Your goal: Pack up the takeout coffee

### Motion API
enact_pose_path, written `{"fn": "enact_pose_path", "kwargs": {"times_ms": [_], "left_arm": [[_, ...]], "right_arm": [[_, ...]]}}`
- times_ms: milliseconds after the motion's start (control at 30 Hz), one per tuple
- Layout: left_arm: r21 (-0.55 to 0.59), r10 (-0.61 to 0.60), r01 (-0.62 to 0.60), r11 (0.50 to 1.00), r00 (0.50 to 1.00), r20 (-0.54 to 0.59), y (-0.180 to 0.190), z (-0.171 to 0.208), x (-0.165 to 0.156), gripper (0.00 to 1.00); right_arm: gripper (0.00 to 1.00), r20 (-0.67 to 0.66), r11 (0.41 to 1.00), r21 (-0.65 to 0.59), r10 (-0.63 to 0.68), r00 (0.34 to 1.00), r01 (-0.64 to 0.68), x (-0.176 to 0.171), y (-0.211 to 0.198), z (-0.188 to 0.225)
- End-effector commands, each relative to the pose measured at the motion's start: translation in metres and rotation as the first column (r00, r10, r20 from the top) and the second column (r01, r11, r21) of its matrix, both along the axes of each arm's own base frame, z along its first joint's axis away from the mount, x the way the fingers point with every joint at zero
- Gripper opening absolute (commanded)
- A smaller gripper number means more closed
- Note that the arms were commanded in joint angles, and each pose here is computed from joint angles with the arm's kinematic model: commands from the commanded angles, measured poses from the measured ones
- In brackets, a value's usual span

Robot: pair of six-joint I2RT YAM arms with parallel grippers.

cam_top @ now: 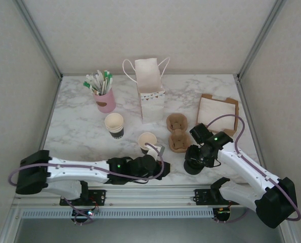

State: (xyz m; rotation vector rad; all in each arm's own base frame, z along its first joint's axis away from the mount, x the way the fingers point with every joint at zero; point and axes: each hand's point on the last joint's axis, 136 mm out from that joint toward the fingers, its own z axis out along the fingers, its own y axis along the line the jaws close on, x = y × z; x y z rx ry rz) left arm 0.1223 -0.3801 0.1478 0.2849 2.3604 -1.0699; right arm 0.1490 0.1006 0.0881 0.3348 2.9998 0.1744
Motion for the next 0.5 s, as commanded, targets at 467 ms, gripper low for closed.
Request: {"fn": "enact_pose_path", "kwargs": {"times_ms": [467], "left_arm": [[-0.216,-0.160,0.131,0.968,0.979,-0.124,-0.070,-0.036,-0.002,0.35]], "right_arm": [[0.73,-0.020,1.000,0.000,-0.016,1.000,0.016,-0.016,-0.008,-0.006]]}}
